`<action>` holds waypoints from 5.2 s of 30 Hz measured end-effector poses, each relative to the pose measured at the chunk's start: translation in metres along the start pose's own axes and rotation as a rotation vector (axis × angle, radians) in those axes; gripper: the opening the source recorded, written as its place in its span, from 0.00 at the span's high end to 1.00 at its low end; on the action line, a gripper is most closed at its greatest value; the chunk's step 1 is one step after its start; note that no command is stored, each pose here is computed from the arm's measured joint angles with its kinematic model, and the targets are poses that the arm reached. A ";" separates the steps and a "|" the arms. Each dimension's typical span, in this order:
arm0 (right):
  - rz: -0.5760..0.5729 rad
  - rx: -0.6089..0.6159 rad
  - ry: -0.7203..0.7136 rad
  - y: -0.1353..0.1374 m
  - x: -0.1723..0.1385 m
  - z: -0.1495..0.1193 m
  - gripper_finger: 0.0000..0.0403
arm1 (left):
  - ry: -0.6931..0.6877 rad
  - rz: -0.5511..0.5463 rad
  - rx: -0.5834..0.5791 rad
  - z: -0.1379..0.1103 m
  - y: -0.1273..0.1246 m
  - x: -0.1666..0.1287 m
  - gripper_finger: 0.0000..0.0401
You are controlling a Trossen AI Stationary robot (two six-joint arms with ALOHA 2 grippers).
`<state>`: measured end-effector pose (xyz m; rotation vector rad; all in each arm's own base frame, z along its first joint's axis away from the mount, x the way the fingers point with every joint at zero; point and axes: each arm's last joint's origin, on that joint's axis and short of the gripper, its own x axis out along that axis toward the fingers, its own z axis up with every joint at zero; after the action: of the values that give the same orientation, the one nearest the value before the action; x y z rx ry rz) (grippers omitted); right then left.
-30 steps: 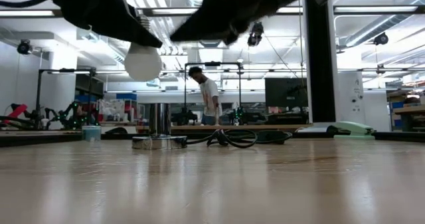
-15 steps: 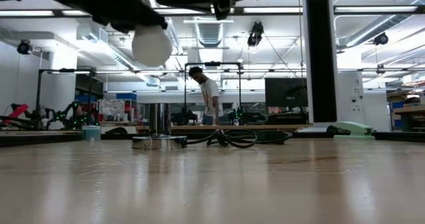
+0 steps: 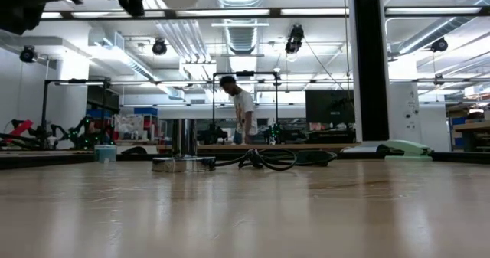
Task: Screw lightbulb
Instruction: Insert the lightbulb into the lamp
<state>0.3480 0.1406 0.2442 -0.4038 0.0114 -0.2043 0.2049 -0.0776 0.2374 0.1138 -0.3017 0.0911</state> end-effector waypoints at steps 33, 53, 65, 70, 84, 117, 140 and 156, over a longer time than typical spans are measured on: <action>0.024 0.138 -0.233 -0.020 0.016 0.007 0.41 | -0.189 -0.150 0.112 0.030 -0.007 0.015 0.66; 0.032 0.054 -0.189 -0.026 0.056 0.035 0.23 | -0.219 -0.126 0.164 0.037 -0.006 0.018 0.65; 0.026 0.084 -0.186 -0.030 0.058 0.035 0.36 | -0.215 -0.131 0.164 0.036 -0.006 0.018 0.63; 0.024 0.079 -0.181 -0.030 0.059 0.035 0.41 | -0.210 -0.133 0.167 0.036 -0.006 0.018 0.63; -0.039 0.050 0.046 -0.031 0.050 0.030 0.42 | -0.042 -0.053 0.158 0.022 -0.006 0.020 0.51; 0.170 -0.003 0.730 -0.052 0.029 0.019 0.42 | 0.620 -0.007 0.150 -0.040 -0.013 0.046 0.45; 0.210 -0.016 0.853 -0.053 0.021 0.014 0.40 | 0.757 0.026 0.233 -0.063 -0.019 0.096 0.71; 0.130 0.045 0.841 -0.067 0.014 0.036 0.29 | 0.684 0.123 0.217 -0.057 -0.016 0.100 0.71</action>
<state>0.3504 0.0920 0.3043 -0.2476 0.8565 -0.2333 0.3179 -0.0788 0.2122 0.2702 0.3864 0.2767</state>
